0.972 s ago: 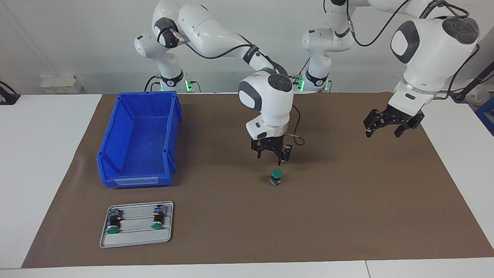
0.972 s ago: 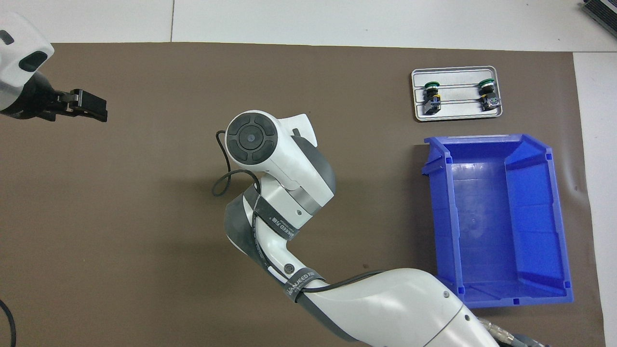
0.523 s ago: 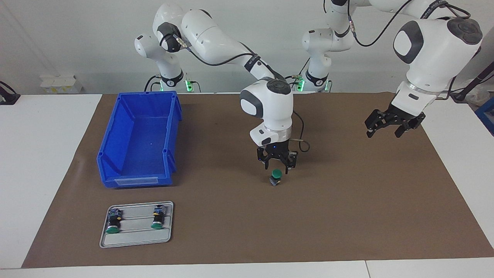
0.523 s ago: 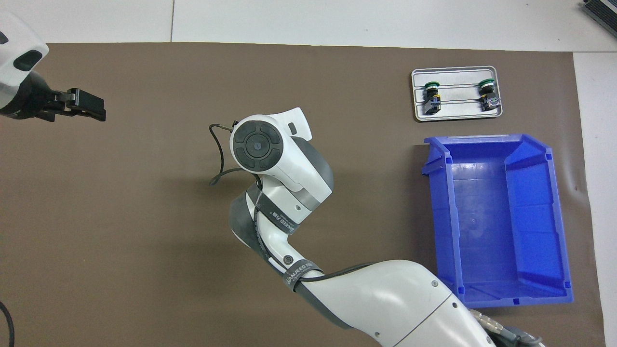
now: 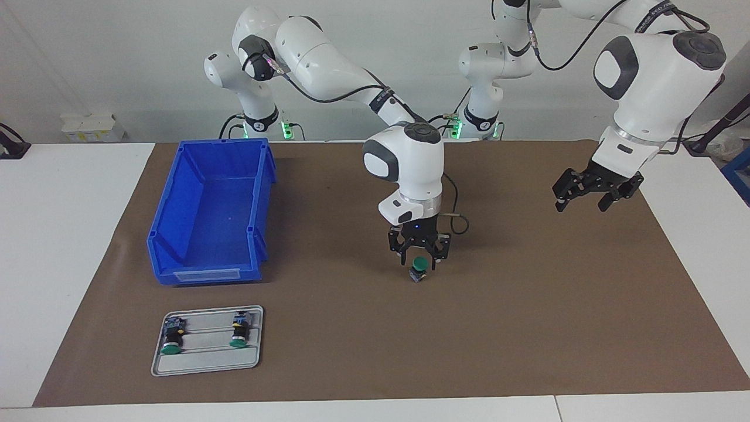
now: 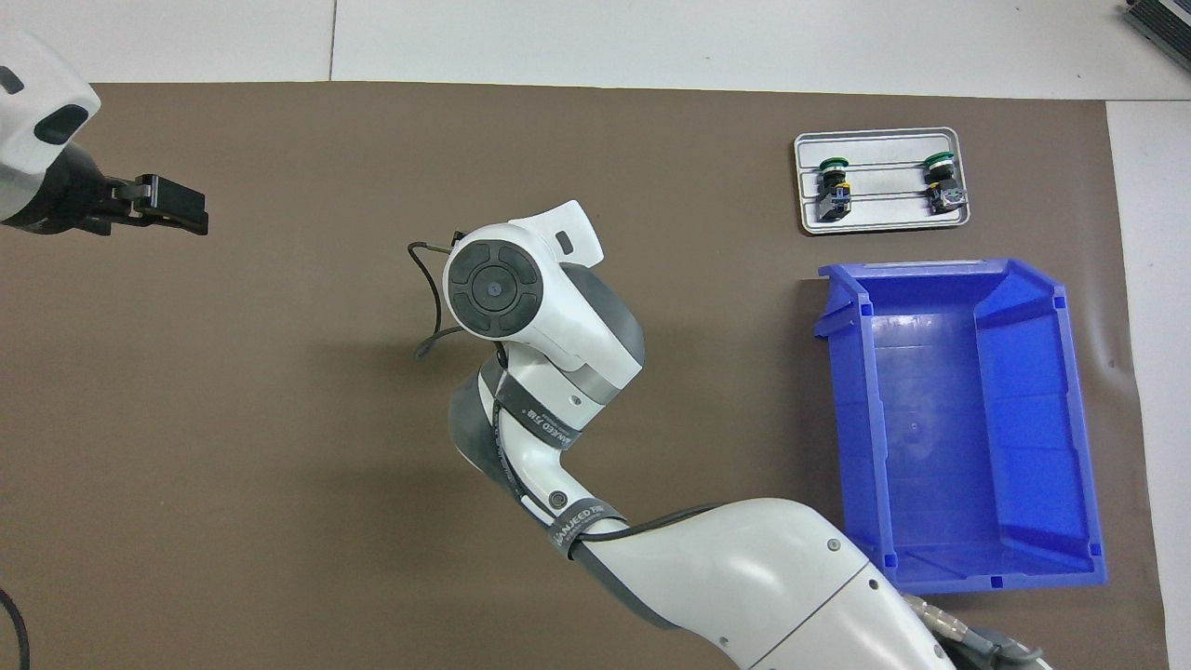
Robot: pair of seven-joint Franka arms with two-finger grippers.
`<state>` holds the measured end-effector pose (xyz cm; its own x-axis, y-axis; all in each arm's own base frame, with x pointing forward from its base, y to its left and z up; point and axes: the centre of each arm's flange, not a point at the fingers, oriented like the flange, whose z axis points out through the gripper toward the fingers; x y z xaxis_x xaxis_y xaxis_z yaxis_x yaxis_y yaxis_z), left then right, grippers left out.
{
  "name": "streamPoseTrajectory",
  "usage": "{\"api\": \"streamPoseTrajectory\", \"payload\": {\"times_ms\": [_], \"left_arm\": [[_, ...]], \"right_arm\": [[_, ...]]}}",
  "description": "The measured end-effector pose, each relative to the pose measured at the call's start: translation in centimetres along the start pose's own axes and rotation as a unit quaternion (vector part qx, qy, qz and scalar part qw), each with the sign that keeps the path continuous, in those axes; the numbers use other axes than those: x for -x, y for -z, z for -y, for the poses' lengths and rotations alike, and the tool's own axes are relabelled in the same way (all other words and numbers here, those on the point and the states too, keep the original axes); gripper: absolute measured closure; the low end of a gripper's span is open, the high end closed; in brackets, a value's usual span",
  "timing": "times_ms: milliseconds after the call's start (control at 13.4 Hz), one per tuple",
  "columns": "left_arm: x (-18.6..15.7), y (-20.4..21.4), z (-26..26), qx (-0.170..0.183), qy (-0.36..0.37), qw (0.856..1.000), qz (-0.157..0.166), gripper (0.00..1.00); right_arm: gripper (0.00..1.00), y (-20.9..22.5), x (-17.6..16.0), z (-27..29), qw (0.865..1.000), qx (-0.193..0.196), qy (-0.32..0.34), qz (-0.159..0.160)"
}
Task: Place and press button with both arms
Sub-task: 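Lower the right gripper over the green button and close on it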
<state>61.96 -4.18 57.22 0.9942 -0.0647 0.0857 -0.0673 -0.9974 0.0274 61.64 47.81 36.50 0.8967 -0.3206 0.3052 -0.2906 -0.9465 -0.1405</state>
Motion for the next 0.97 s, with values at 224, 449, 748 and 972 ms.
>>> {"api": "streamPoseTrajectory", "payload": {"times_ms": [224, 449, 748, 972], "left_arm": [[0.1, 0.1, 0.0, 0.000, 0.000, 1.000, 0.000, 0.00], [0.2, 0.1, 0.0, 0.000, 0.000, 1.000, 0.000, 0.00], [0.2, 0.2, 0.0, 0.000, 0.000, 1.000, -0.001, 0.00], [0.2, 0.2, 0.0, 0.000, 0.000, 1.000, -0.001, 0.00]], "right_arm": [[0.25, -1.2, 1.0, -0.1, 1.000, 0.005, 0.016, 0.000], [0.28, -1.6, 1.4, -0.1, 1.000, 0.003, 0.029, -0.001], [0.33, -1.7, 1.6, 0.0, 0.999, 0.002, 0.033, -0.001], [0.59, -1.6, 1.7, 0.0, 0.999, 0.001, 0.034, -0.002]]}}
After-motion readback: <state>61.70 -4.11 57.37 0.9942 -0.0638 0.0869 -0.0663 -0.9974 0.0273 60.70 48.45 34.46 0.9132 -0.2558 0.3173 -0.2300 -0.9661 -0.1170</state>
